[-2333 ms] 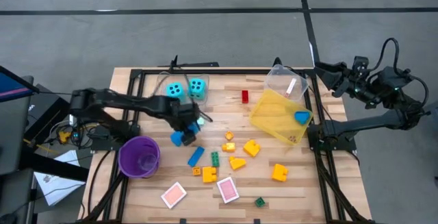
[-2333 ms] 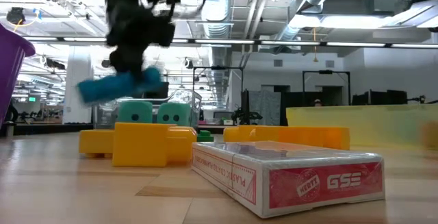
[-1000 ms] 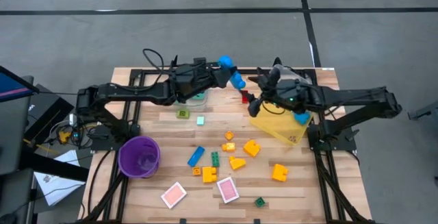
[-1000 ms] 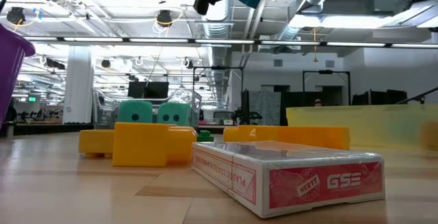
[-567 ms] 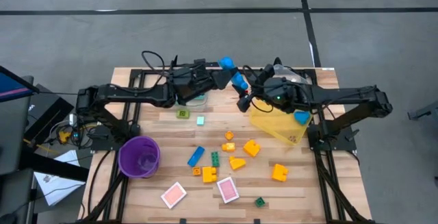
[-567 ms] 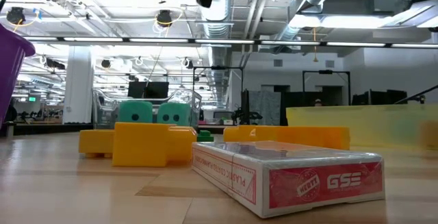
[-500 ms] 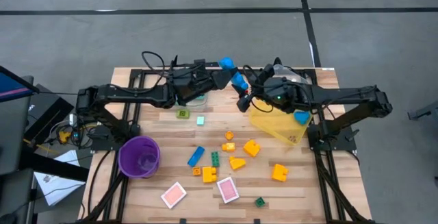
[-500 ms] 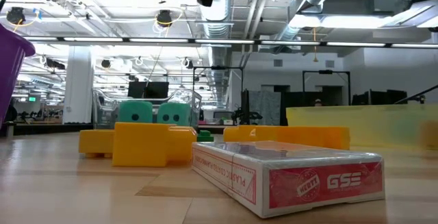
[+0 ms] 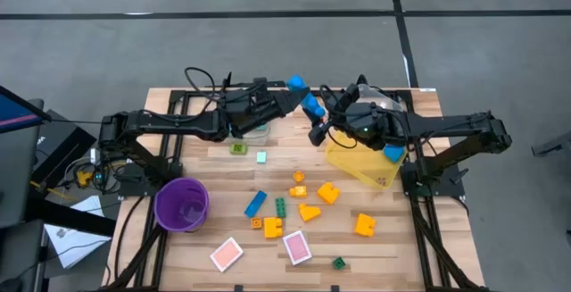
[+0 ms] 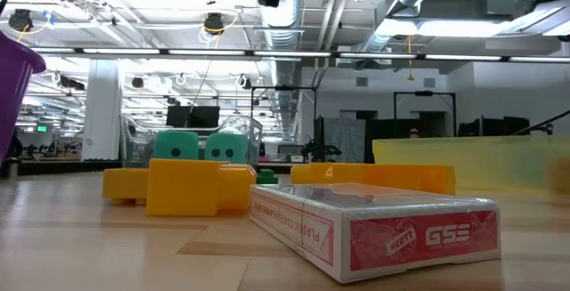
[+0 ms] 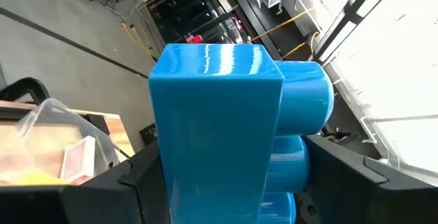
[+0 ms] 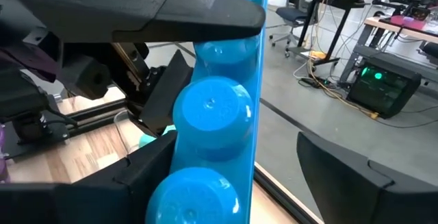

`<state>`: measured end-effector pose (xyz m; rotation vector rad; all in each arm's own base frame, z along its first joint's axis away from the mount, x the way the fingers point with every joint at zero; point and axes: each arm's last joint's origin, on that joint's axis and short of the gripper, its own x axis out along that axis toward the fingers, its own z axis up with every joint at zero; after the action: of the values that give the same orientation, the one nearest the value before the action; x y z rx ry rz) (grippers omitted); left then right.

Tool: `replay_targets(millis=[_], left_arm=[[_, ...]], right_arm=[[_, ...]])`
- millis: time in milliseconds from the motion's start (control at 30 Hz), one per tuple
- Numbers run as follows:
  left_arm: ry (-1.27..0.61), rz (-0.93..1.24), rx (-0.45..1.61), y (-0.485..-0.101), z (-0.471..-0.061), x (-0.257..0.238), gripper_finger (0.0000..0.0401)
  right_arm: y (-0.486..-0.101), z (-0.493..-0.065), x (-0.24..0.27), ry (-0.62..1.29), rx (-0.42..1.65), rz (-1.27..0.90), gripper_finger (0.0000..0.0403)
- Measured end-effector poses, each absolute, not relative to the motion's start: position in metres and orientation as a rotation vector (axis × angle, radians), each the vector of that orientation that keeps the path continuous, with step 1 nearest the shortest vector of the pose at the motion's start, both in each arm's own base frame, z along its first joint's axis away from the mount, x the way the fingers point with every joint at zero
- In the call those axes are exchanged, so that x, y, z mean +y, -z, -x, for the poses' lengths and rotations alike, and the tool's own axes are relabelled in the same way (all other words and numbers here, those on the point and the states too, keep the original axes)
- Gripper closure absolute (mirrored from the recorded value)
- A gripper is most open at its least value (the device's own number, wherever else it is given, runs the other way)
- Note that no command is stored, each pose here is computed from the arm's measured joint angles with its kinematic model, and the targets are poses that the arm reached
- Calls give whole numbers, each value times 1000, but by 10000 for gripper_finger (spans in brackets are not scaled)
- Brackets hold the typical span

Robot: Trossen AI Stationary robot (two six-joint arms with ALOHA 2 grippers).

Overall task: Pick & Place Toys
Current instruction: Put the blue game piece into the yellow bin

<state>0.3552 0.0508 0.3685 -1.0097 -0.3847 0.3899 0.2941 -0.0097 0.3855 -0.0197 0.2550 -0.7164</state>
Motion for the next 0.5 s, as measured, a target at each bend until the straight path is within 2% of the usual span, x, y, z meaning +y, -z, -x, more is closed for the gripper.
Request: replay_targets(millis=[167, 267, 433, 500], left_arm=[[-382, 1033, -386, -368, -356, 48, 141], [-382, 1033, -386, -368, -356, 48, 141], [-380, 1057, -389, -368, -356, 48, 140], [-382, 1059, -389, -368, -356, 48, 134]], right_arm=[[-386, -294, -10, 724, 252, 20, 144], [-386, -294, -10, 723, 252, 20, 180], [-385, -294, -9, 703, 257, 22, 269], [-385, -294, -9, 700, 260, 24, 269]])
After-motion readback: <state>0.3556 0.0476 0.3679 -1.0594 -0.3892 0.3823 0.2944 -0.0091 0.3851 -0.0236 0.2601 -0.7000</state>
